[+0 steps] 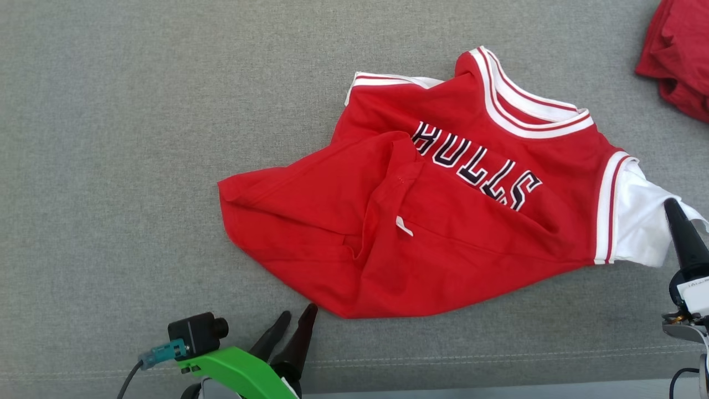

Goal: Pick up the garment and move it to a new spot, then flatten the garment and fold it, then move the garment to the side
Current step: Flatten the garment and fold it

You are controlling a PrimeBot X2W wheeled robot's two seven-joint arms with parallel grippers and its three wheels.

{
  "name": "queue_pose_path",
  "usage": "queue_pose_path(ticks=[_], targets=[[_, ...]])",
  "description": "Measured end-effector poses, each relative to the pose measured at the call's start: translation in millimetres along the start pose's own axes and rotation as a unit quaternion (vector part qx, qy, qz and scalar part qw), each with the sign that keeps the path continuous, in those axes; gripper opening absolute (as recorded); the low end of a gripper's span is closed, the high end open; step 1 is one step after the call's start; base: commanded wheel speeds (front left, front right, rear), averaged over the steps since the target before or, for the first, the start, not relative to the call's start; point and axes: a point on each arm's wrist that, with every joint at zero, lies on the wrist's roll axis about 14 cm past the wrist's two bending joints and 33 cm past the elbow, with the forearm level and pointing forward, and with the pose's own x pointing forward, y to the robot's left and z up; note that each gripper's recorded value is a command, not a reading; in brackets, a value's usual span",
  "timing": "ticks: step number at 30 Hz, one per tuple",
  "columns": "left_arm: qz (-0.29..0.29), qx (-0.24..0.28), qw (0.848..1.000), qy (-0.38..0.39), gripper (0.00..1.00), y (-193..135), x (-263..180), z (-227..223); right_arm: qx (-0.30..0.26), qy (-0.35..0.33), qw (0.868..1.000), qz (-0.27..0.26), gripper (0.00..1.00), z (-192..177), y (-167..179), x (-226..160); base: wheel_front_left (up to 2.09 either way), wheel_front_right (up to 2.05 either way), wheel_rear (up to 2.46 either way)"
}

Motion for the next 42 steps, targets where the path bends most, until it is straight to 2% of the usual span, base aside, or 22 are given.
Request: queue_pose_path(ticks=[5,9,13,16,18,25,33,42], targets=[[0.003,0.045,0.999,0.018,1.00,6,-2,-7,0.004,-0.006,1.000,0.000,0.00,-1,0,-5,0.00,0.00,0.00],[-0.008,0.110,0.994,0.014,1.00,3,-2,-1,-0.002,-0.007,1.000,-0.004,0.00,-3,-3,-10,0.00,0.00,0.00],[-0.075,0.129,0.988,-0.028,1.00,-42,9,22,-0.006,-0.002,1.000,0.002,0.00,-9,0,-11,0.00,0.00,0.00],[-0.125,0.159,0.979,-0.035,1.00,-75,17,30,-0.002,-0.001,1.000,0.004,0.00,-13,1,-12,0.00,0.00,0.00],[-0.146,0.189,0.970,-0.035,1.00,-89,22,32,-0.001,0.003,1.000,0.005,0.00,-16,1,-12,0.00,0.00,0.00],[-0.195,0.225,0.955,-0.007,1.00,-124,40,25,0.004,0.012,1.000,0.009,0.00,-25,2,-13,0.00,0.00,0.00],[-0.185,0.218,0.957,0.053,1.00,-121,66,7,0.010,0.011,1.000,0.000,0.00,-30,-3,-14,0.00,0.00,0.00],[-0.144,0.228,0.959,0.085,1.00,-95,99,12,0.014,0.004,1.000,-0.009,0.00,-30,-9,-7,0.00,0.00,0.00]])
